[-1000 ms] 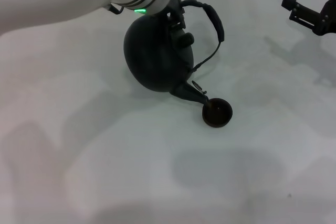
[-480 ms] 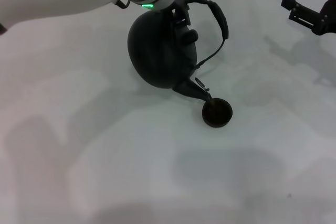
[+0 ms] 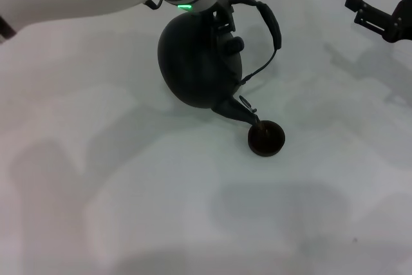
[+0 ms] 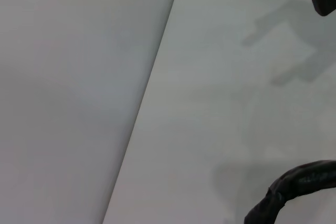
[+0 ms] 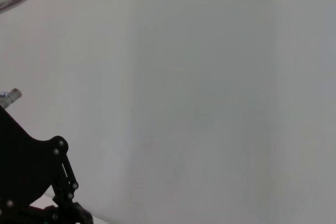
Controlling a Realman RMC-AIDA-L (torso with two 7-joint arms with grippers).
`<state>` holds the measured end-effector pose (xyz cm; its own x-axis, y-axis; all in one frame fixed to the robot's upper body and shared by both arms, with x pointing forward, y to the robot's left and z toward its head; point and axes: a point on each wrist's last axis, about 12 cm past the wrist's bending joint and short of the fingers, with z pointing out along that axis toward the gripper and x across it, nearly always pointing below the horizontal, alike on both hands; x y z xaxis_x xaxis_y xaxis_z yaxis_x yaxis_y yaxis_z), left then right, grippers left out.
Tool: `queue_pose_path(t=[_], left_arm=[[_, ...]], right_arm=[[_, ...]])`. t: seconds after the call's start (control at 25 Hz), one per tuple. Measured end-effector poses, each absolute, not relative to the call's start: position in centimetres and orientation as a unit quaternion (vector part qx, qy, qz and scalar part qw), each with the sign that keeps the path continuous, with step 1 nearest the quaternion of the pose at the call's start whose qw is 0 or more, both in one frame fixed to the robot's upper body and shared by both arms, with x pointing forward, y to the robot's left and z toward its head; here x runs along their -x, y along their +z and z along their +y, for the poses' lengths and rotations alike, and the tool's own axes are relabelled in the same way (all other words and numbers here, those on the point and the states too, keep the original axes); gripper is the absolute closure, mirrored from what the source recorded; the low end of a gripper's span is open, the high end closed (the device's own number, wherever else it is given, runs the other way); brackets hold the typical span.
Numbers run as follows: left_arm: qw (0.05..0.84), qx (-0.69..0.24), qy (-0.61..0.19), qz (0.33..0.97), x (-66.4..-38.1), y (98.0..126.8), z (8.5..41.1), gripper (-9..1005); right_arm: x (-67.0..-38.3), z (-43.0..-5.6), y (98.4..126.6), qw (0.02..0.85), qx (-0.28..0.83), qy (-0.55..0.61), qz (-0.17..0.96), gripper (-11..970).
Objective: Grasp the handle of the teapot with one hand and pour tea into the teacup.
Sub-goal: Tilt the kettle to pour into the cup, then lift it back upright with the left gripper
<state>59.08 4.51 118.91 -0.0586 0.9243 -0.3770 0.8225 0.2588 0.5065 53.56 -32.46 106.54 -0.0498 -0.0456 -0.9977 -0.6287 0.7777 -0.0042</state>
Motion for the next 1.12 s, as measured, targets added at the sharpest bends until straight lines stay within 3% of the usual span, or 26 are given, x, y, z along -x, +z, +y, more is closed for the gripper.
queue_pose_path(t=[1.12], left_arm=[[0.327,-0.604,0.078,0.723,-59.13,118.97,4.41,896]], right_arm=[[-53.65,-32.66,106.39,0.644,0.243,0.217,0.693,99]])
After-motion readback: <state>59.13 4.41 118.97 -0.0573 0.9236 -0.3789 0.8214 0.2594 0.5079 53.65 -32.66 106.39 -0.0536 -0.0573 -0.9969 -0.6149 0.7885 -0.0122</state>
